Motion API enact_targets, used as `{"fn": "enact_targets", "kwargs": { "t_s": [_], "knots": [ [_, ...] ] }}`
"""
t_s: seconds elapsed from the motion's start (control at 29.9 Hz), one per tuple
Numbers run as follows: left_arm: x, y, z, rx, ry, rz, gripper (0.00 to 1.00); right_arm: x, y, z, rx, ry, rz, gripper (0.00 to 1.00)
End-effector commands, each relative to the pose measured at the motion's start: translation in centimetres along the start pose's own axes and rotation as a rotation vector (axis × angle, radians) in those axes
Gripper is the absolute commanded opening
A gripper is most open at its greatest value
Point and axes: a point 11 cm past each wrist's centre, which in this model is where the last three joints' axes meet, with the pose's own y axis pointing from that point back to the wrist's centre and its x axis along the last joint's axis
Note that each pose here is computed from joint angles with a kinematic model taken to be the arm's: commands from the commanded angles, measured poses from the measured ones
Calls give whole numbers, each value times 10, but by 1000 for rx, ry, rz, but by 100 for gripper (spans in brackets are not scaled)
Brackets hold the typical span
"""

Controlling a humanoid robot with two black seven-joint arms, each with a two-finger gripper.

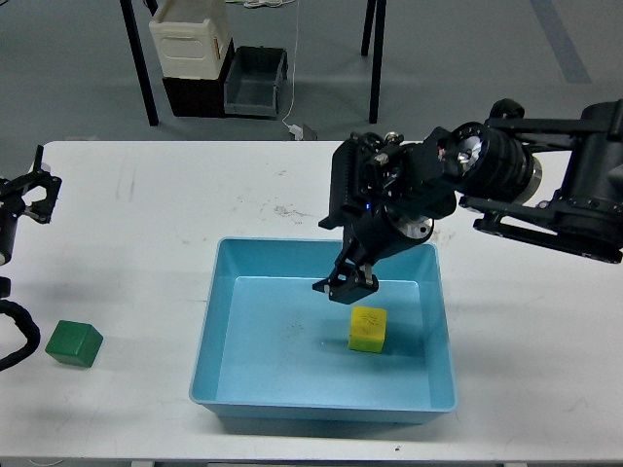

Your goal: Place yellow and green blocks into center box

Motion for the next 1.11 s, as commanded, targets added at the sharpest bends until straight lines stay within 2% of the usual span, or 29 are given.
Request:
{"fn": "enact_targets", "kwargs": {
  "t_s": [0.0, 0.17, 0.34, 0.44, 0.6, 0.77, 0.94, 1.07],
  "knots": [
    [-13, -10, 18, -29, -165, -84, 100, 39, 35, 24, -71, -52, 195, 97],
    [-29, -25, 41, -31, -368, -169, 100, 72, 76, 52, -112, -194, 457, 96],
    [-46, -37, 63, -55, -570, -235, 100, 89, 72, 39, 103, -474, 774, 96],
    [-56, -44, 68, -74, -585, -266, 100, 85, 75, 41, 140, -606, 1003, 96],
    [-70, -48, 80, -55, -803, -367, 100, 48, 84, 60, 71, -898, 1211, 96],
    [-90, -50, 82, -4, -1009, -530, 100, -12, 109, 75, 14, -1184, 1383, 95],
    [-116, -51, 89, 101, -1223, -751, 100, -68, 127, 67, -6, -1422, 1523, 93],
    [-134, -51, 89, 175, -1383, -891, 98, -109, 144, 61, -98, -1548, 1607, 95]
  ]
}}
